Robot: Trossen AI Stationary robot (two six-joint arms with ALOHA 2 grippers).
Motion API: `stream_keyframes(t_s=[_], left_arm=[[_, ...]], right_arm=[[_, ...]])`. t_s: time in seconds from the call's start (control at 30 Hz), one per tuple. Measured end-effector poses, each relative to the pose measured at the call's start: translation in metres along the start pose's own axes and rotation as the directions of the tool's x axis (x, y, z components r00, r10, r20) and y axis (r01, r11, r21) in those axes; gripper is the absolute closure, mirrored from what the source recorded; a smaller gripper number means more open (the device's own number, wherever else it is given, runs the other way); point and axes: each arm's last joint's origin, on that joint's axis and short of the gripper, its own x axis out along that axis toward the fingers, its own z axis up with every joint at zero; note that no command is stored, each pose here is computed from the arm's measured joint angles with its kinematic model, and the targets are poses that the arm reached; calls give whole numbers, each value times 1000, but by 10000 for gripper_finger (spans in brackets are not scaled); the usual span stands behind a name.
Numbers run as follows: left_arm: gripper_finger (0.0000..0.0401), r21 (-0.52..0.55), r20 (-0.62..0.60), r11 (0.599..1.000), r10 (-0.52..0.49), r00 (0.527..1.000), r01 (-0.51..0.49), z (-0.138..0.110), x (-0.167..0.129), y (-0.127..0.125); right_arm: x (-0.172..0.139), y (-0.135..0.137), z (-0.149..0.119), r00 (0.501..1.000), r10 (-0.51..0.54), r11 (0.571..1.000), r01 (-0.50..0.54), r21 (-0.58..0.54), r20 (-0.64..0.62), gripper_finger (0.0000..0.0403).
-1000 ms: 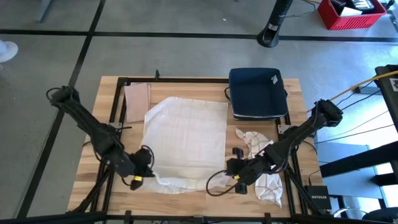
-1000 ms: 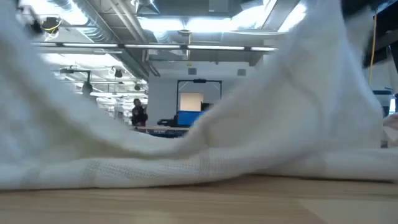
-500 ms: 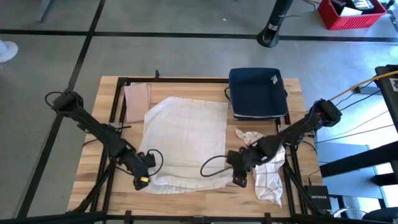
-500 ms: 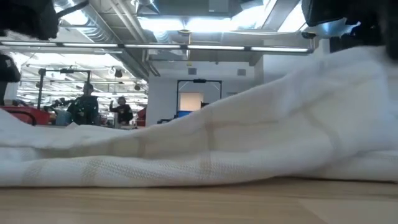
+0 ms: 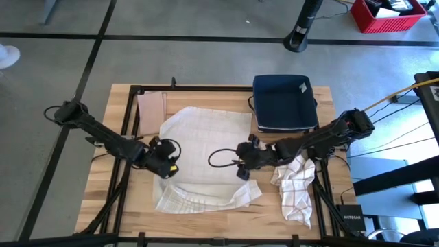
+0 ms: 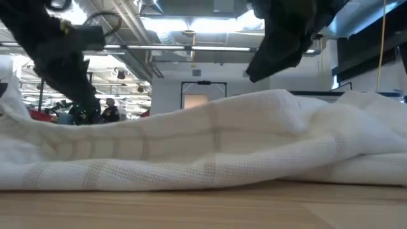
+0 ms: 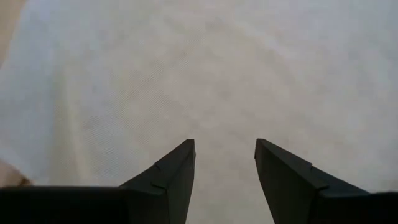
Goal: Fold towel
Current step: Fold the white patterned towel
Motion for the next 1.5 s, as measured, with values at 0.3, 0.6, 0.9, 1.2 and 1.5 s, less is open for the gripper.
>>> stream_keyframes(t_s=[0.3, 0.6, 0.9, 1.2, 1.5], left_arm=[[247, -104, -41, 994, -47, 998, 42, -28, 33, 21], [260, -188, -50, 897, -416, 908, 400, -39, 36, 7], [261, -132, -18, 747, -659, 752, 652, -15, 22, -10], [261, -43, 138, 973, -221, 966, 229, 46, -13, 36], [261, -126, 106, 922, 381, 919, -367, 51, 10, 100]], right_arm=[[49, -11, 6, 985, -140, 981, 152, -119, 98, 199], [104, -9, -13, 999, 45, 991, -45, -124, -3, 199], [104, -13, -41, 939, 115, 973, -172, -151, -326, 199], [87, -3, -53, 859, 203, 954, -281, -101, -471, 199], [90, 19, -43, 970, 142, 964, -181, -197, -198, 199]])
